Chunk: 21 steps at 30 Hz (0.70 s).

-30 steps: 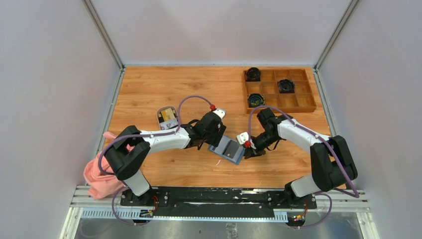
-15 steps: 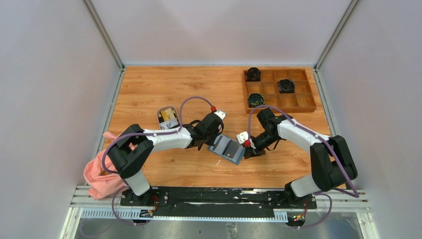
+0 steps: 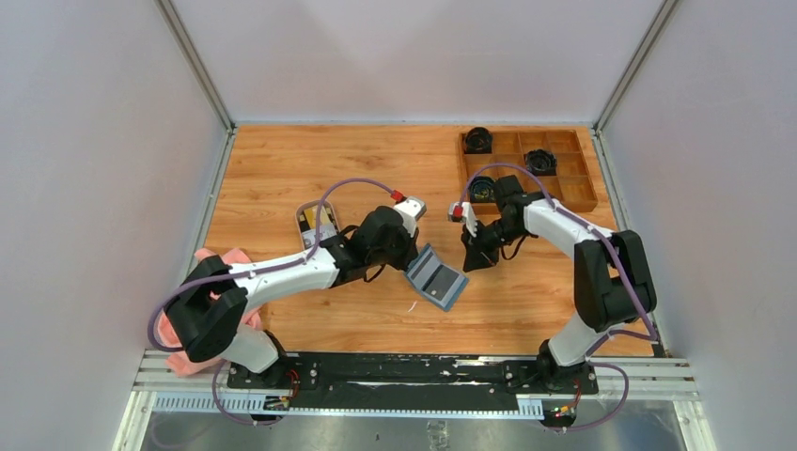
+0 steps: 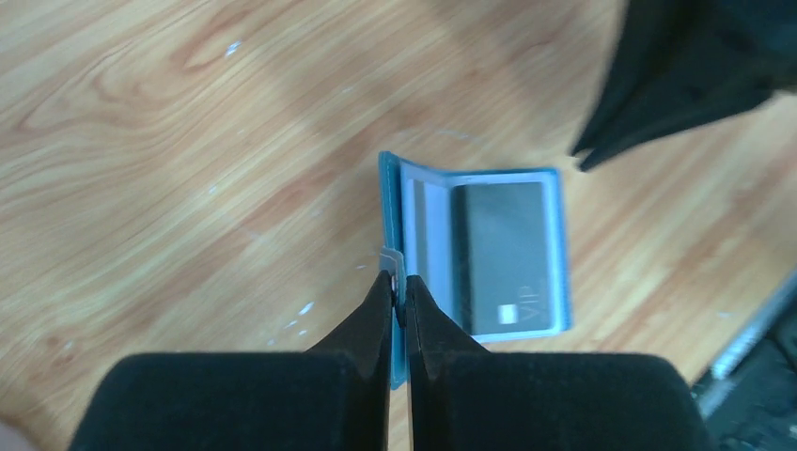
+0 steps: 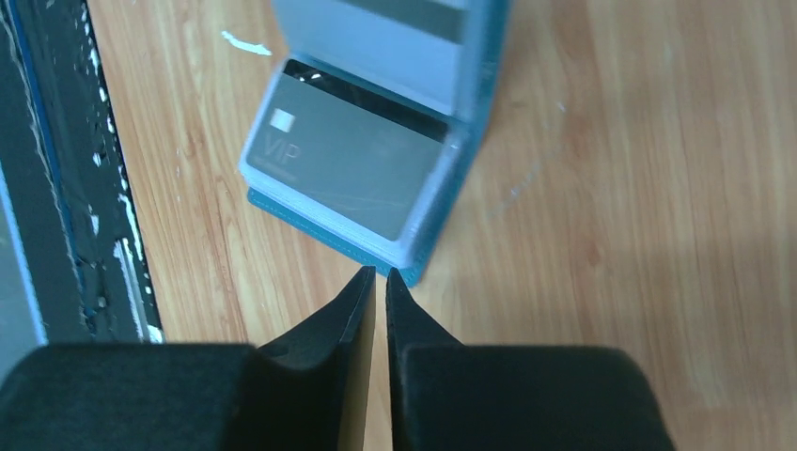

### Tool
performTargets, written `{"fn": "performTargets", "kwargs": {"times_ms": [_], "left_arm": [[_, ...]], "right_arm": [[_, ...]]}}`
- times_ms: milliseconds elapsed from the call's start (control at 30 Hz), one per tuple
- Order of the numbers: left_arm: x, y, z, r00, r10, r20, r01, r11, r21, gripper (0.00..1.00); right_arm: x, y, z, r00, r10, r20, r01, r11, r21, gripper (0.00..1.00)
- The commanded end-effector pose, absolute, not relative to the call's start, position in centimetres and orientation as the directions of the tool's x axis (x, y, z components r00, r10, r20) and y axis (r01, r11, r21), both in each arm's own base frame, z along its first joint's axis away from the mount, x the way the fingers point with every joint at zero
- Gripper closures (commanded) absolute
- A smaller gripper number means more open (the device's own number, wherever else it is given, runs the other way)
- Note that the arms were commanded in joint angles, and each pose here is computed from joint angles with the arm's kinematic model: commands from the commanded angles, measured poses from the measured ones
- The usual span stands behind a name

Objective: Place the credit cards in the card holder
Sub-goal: Close the card holder at the center of the board.

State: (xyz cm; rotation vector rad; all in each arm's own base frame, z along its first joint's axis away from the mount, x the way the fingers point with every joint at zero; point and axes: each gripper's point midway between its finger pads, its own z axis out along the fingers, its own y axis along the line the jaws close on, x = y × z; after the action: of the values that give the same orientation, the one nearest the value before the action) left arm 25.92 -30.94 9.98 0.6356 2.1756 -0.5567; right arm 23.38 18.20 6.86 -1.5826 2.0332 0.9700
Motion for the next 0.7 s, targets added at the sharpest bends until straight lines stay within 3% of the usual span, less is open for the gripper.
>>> {"fn": "performTargets", "kwargs": {"times_ms": [0,167,333,500,667], "left_arm": [[23.7,-34.5,12.4,-0.573,0.196,-0.796,0.692,0.636,-0.341,1.0],[21.8,-37.4,12.6,-0.642,0.164,-0.749,0.7,0.523,-0.486,1.0],[19.9,-40.4,11.6,-0.668,0.207,-0.715,0.708,0.473,-0.524,1.0],[17.7,-42.1,10.0,-0.685,0.247,-0.686,0.707,0.453,-0.543,1.0],[16.0,-42.7,8.0,-0.7,0.287,-0.654,0.701,0.451,-0.552,1.0]], "right_arm": [[24.9,16.4,7.1,-0.555,-0.606,-0.57,-0.831,0.363,0.422,0.88],[25.7,15.6,7.2,-0.697,-0.499,-0.515,-0.716,0.451,0.533,0.88],[26.1,15.6,6.9,-0.788,-0.442,-0.428,-0.612,0.49,0.621,0.88],[26.5,16.9,10.7,-0.834,-0.282,-0.475,-0.551,0.368,0.749,0.86],[26.0,17.2,11.0,-0.838,-0.27,-0.475,-0.544,0.335,0.769,0.85]]}}
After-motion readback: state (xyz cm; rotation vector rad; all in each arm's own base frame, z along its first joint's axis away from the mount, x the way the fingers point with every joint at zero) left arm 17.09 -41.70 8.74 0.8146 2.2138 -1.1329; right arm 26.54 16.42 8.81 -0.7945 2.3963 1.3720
